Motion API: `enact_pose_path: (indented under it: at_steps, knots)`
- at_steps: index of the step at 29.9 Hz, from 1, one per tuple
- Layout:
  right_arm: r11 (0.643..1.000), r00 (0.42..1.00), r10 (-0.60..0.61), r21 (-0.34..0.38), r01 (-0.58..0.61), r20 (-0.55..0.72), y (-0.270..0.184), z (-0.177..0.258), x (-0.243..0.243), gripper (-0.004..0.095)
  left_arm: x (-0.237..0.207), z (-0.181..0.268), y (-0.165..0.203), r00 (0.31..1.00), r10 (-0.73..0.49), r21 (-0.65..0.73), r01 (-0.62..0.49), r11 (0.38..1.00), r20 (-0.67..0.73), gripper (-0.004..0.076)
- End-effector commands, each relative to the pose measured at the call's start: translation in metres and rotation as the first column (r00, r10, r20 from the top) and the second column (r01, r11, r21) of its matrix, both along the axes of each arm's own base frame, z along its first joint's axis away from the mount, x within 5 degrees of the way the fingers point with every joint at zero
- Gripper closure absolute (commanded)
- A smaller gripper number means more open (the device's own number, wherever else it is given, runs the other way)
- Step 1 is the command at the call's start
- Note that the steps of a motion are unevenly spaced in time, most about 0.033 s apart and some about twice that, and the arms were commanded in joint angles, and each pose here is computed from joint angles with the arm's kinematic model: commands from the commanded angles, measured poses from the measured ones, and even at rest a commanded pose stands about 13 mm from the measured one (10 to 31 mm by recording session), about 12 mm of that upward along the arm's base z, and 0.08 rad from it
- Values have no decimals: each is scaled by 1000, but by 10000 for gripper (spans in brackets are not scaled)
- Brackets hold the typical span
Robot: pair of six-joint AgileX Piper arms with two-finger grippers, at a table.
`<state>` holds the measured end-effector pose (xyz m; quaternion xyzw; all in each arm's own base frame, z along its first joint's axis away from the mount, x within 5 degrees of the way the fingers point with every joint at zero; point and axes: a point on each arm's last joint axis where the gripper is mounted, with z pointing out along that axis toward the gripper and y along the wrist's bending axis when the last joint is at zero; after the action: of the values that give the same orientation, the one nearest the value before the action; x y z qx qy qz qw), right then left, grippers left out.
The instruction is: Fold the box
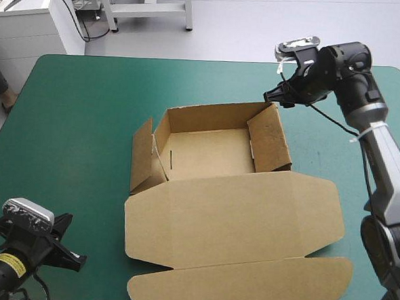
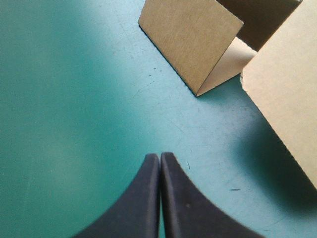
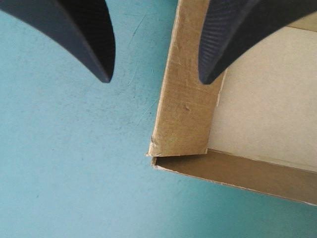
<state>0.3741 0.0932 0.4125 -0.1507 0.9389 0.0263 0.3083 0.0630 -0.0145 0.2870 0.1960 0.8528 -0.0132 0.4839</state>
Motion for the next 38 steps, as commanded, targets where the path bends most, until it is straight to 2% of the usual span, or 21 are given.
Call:
enact_pose_path:
  at_steps: [1, 3, 6, 14, 18, 23, 26, 32, 36, 38]
  knots:
    - [1000, 992, 13, 17, -15, 124, -9, 46, -35, 385, 3, 12, -2, 998, -8, -30, 10, 999, 68, 732]
    - [1000, 993, 15, 15, -17, 121, -10, 47, -40, 348, 3, 12, -2, 998, -8, -30, 10, 999, 68, 732]
    - [1000, 997, 12, 9, -13, 80, -10, 35, -39, 343, 3, 12, -2, 998, -8, -30, 10, 999, 68, 732]
    - [999, 991, 12, -42, -18, -133, -5, -38, -20, 343, 3, 12, -2, 998, -8, -30, 10, 999, 68, 732]
    - [1000, 974, 20, -14, -24, -225, 2, -75, -8, 345, 3, 12, -2, 998, -8, -30, 10, 999, 68, 732]
    - [999, 960, 27, 25, -21, -279, 9, -103, 5, 358, 3, 12, -2, 998, -8, -30, 10, 999, 68, 732]
    - [1000, 953, 26, 23, -20, -302, 11, -112, 9, 446, 3, 12, -2, 998, -8, -30, 10, 999, 68, 732]
    - [1000, 951, 23, 20, -18, -308, 11, -115, 9, 706, 3, 12, -2, 998, -8, -30, 10, 999, 68, 732]
    - [1000, 947, 13, 19, -8, -321, 10, -115, 8, 930, 3, 12, -2, 998, -8, -30, 10, 999, 68, 732]
    - [1000, 945, 11, 3, -11, -327, 9, -113, 8, 925, 3, 12, -2, 998, -8, -30, 10, 999, 68, 732]
